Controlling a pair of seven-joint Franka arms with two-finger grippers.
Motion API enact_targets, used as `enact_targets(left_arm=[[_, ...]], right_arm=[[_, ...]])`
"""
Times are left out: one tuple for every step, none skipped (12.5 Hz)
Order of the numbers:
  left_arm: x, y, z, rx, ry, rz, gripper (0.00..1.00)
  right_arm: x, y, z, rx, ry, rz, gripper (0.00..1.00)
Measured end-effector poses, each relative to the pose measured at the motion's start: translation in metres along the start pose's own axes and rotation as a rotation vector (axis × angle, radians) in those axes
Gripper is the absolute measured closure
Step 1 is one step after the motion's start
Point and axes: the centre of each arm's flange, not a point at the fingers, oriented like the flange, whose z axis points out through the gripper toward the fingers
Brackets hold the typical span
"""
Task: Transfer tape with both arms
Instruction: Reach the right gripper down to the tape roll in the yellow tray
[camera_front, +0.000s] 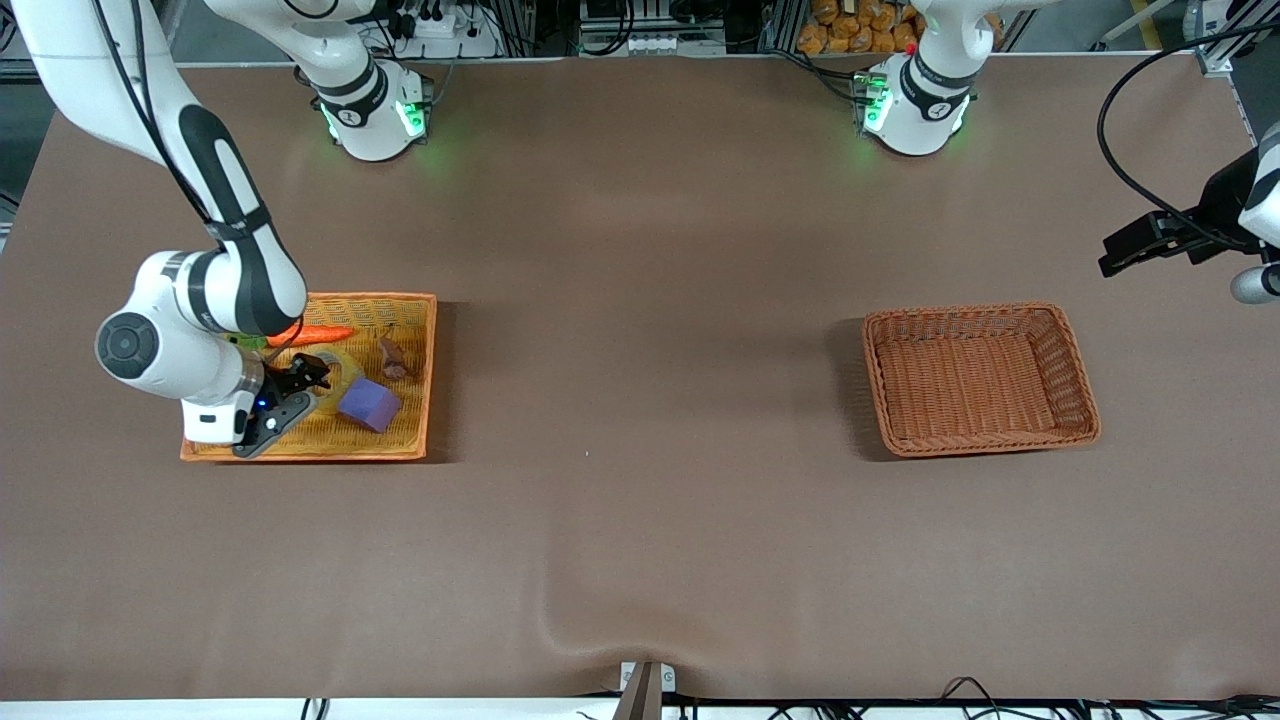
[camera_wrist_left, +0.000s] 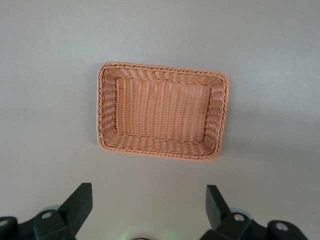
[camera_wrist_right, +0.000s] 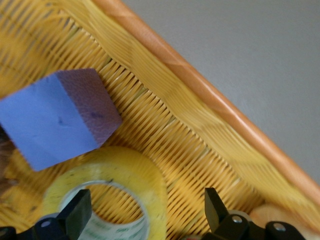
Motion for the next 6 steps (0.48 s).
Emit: enact_targets(left_arm=[[0.0, 0.0, 0.0, 0.0, 0.0, 0.0, 0.0], [0.0, 0.0, 0.0, 0.0, 0.0, 0.0, 0.0], [0.0, 0.0, 0.0, 0.0, 0.0, 0.0, 0.0], [0.0, 0.0, 0.0, 0.0, -0.001, 0.0, 0.0], [0.0, 0.0, 0.0, 0.0, -0.001, 0.0, 0.0], [0.0, 0.0, 0.001, 0.0, -0.002, 0.0, 0.0]], right_arm=[[-0.002, 0.001, 0.009, 0.006, -0.007, -0.023, 0.0], [-0.004, 0.001, 0.013, 0.018, -0.017, -0.037, 0.0], [-0.006, 0.0, 0.015, 0.035, -0.031, -0.052, 0.0], [-0.008, 0.0, 0.016, 0.045, -0.038, -0.069, 0.0], [-0.011, 0.002, 0.017, 0.052, -0.042, -0.081, 0.0], [-0.015, 0.003, 0.018, 0.058, -0.046, -0.088, 0.07]])
